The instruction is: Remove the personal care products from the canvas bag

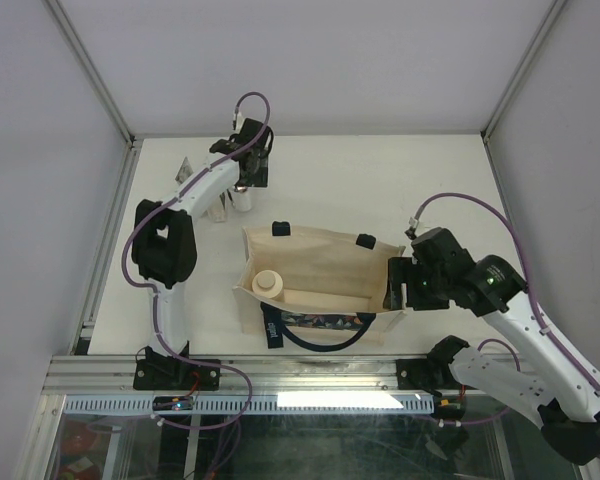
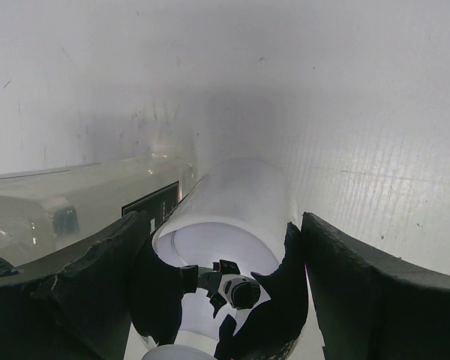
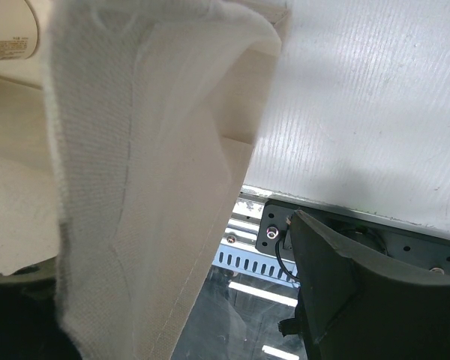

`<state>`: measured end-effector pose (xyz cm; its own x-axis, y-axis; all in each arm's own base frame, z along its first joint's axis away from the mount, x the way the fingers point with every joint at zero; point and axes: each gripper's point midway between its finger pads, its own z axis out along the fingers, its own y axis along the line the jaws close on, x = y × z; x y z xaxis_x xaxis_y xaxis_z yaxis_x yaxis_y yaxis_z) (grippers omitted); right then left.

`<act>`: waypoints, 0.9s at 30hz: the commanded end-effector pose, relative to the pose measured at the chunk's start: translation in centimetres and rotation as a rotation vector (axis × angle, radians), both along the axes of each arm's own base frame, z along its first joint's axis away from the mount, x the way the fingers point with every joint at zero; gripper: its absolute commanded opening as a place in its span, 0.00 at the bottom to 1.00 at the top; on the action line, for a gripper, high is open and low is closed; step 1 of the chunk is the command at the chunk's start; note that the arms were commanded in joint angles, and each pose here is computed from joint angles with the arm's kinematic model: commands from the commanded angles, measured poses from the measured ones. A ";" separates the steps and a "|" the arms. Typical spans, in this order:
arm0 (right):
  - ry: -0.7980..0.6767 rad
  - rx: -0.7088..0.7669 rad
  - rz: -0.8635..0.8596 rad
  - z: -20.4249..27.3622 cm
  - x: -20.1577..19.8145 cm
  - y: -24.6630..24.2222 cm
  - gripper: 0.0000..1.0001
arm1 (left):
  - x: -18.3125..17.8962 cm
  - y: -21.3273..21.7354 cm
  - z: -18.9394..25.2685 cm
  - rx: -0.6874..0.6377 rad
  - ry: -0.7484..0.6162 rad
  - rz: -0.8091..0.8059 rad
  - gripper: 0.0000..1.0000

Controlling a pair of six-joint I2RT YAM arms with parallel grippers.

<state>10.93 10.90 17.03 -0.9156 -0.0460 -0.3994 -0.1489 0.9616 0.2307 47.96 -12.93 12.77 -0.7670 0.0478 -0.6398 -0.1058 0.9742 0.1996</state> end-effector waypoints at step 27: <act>-0.050 0.029 -0.007 0.9 0.2 0.0 0.75 | 2.4 -0.6 5.9 -0.074 -0.175 -0.021 0.94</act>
<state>10.82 10.83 17.25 -0.9097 -0.0415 -0.4131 -0.1527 0.9587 0.2400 48.47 -13.39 11.84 -0.7676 0.0482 -0.6391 -0.0890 0.9795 0.1808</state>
